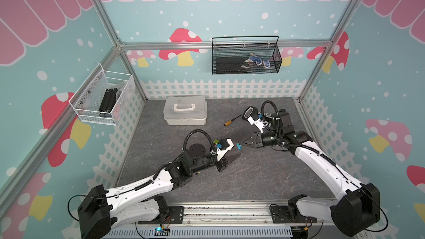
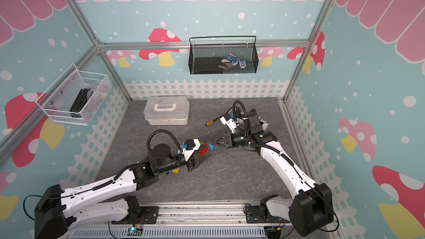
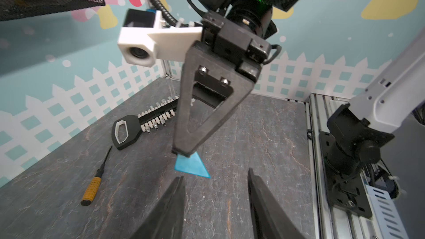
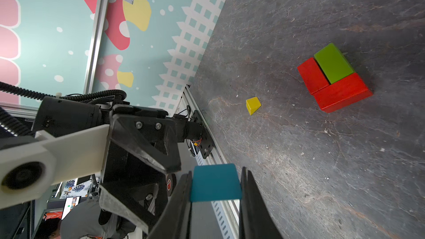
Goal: Assemble a piece of candy with building blocks
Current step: Place the building block at the center of the board.
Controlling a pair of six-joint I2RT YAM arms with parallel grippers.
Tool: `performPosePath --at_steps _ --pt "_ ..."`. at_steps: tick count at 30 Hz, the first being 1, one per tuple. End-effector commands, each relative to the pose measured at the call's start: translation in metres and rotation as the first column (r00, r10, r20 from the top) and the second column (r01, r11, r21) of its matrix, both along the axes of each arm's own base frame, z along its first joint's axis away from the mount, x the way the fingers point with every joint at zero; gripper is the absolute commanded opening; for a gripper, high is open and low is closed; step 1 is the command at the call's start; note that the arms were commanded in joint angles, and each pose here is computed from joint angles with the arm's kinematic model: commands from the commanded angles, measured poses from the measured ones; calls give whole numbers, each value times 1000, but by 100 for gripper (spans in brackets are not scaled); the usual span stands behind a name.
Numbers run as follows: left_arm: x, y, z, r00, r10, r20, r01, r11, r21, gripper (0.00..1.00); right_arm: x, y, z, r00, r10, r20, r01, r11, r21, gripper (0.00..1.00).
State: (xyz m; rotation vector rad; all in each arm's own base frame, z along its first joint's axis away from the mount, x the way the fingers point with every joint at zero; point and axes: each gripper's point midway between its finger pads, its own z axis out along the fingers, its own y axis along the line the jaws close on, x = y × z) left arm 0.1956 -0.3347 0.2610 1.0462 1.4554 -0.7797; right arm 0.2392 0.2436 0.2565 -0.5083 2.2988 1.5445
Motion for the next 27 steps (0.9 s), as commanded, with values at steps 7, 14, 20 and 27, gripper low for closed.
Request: performPosePath --at_steps 7,14,20,27 --pt "13 0 5 992 60 110 -60 998 -10 48 -5 0 9 999 26 18 -27 999 43 23" --pt "20 -6 -6 989 63 130 -68 997 32 48 -9 1 10 999 31 16 -32 998 60 23" --pt "22 -14 -14 992 48 118 -53 998 43 48 -12 1 9 999 41 0 -40 997 69 23" --pt "31 -8 -9 983 110 150 -115 993 26 49 -15 1 6 999 50 -5 -50 996 72 23"
